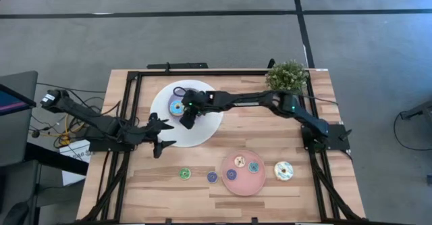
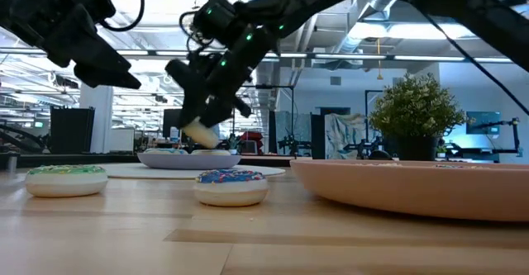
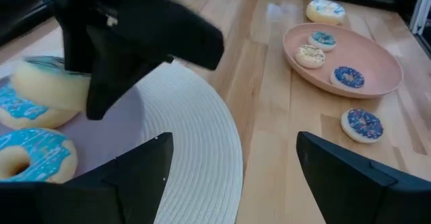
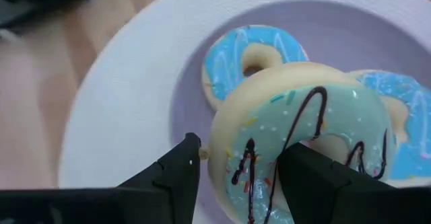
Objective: Pick & Place donuts
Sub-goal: Put the big light green donut on the purple plate
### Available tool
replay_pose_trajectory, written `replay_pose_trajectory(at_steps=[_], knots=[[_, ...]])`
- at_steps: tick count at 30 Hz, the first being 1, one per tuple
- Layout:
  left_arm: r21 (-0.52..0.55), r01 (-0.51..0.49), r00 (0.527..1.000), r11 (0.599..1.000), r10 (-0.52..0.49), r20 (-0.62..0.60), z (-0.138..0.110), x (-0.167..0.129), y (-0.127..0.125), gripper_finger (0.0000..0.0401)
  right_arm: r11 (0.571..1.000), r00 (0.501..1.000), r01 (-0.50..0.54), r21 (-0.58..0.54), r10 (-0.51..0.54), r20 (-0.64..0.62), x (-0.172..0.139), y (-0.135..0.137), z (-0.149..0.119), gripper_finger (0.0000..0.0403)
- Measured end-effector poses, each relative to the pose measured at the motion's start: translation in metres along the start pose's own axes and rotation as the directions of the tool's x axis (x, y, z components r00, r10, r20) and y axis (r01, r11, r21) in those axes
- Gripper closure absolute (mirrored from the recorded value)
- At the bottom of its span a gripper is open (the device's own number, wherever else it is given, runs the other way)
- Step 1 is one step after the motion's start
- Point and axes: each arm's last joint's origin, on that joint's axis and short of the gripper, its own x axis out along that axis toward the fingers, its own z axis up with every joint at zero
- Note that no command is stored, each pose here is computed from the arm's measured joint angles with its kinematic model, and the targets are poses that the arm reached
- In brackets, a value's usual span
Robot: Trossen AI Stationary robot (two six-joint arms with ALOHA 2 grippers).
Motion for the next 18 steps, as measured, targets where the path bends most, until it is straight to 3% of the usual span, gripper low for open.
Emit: replay_pose_trajectory(at_steps=[7, 18], knots=[[0.011, -0.023, 1.000, 1.000, 0.023, 0.004, -0.002, -0.006, 0.001, 0.0092, 1.000, 0.993, 0.004, 0.003, -0.003, -0.115, 0.017, 0.010, -0.012, 0.0230], [0.005, -0.024, 1.000, 1.000, 0.024, 0.000, -0.002, -0.005, 0.001, 0.0092, 1.000, 0.991, 0.016, -0.005, -0.017, -0.136, 0.022, 0.004, -0.015, 0.0230]])
